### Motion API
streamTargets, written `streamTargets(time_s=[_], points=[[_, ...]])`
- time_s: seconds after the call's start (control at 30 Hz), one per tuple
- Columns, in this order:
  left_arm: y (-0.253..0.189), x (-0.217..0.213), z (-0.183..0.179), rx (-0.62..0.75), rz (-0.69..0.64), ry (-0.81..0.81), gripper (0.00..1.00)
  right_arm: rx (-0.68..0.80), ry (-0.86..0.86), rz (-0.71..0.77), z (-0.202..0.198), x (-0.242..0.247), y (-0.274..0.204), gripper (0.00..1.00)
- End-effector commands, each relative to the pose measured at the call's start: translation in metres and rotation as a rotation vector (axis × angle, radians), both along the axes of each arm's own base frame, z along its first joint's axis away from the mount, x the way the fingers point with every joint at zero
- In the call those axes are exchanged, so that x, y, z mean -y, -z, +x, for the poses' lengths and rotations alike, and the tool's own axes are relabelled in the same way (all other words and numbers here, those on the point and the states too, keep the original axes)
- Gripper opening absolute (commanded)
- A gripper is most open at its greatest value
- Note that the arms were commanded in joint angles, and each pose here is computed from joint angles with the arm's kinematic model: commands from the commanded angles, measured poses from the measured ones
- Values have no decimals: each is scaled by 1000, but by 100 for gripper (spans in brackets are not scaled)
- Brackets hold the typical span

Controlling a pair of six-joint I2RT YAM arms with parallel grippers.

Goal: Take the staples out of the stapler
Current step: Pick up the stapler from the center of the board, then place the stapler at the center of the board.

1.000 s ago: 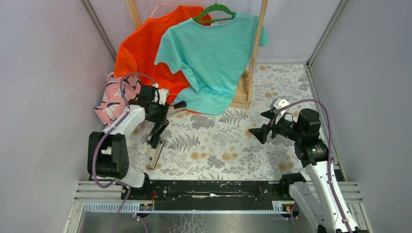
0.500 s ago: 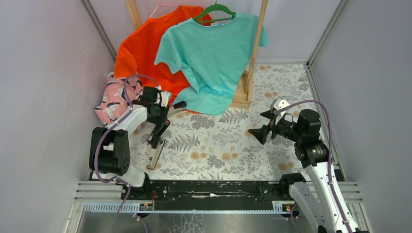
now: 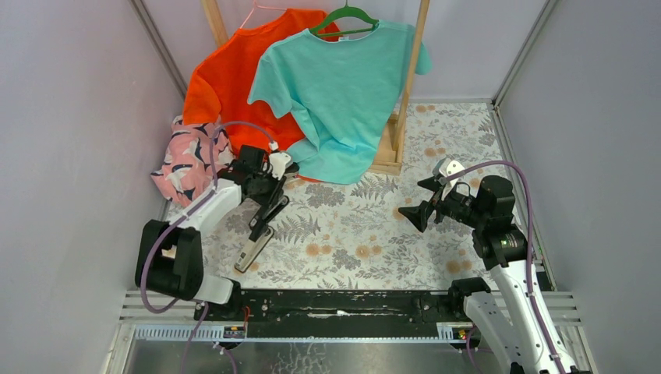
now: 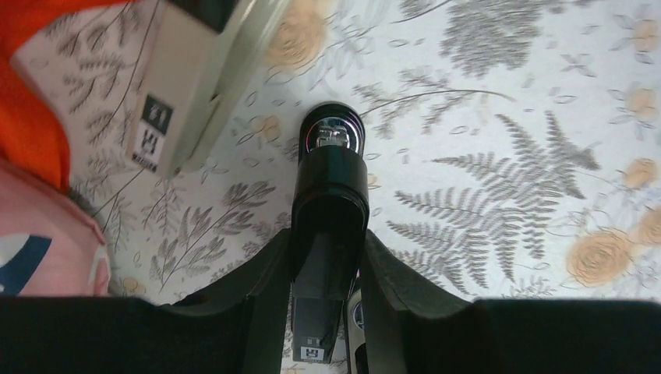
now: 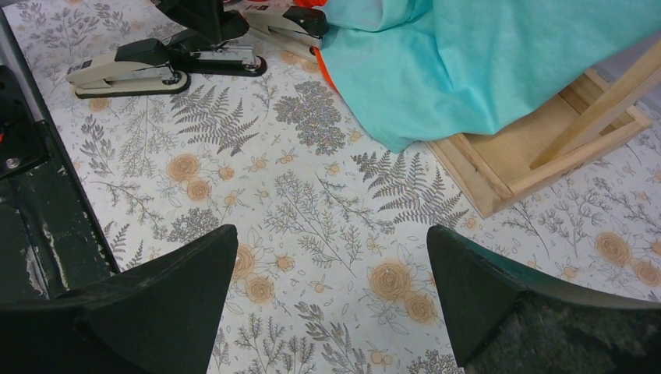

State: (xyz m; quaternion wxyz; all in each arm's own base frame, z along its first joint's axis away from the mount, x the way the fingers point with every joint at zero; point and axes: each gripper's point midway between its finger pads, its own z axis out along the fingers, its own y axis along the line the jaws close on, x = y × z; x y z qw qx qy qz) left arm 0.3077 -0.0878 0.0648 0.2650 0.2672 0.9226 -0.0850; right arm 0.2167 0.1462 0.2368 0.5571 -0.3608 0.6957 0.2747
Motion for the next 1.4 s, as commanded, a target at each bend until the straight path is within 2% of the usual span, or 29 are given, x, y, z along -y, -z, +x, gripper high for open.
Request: streamTargets(time_s=[0.0,0.2,0.37,0.5,0.6,0.97,1.1,1.17,1.27,1.37], points=[[-31,42,7,152,-110,170,0,45,-29,13,-2,-5,-11,99],[-40,90,-11,166,-166,309,0,40,-30,15,-2,-6,-11,99],[-42,152,-30,159,-199,461,0,40,-33,20,-3,-6,-13,99],[-42,203,-43,171,-163,578,0,48,-17,15,-2,-4,-14,99],[-43,238,-51,183,-199,631,0,56,0,11,0,-2,-17,99],[-22,306,-73,315,-369,709,2,92,265,-16,30,33,-30,100],[-1,320,-81,310,-337,720,15,71,289,-18,35,38,-27,100],[7,323,-83,310,-319,709,27,69,294,-18,35,39,-26,100],[-1,324,-81,361,-342,659,52,61,291,-22,34,40,-25,99],[-19,319,-88,425,-443,635,67,44,252,-22,30,36,-23,99]])
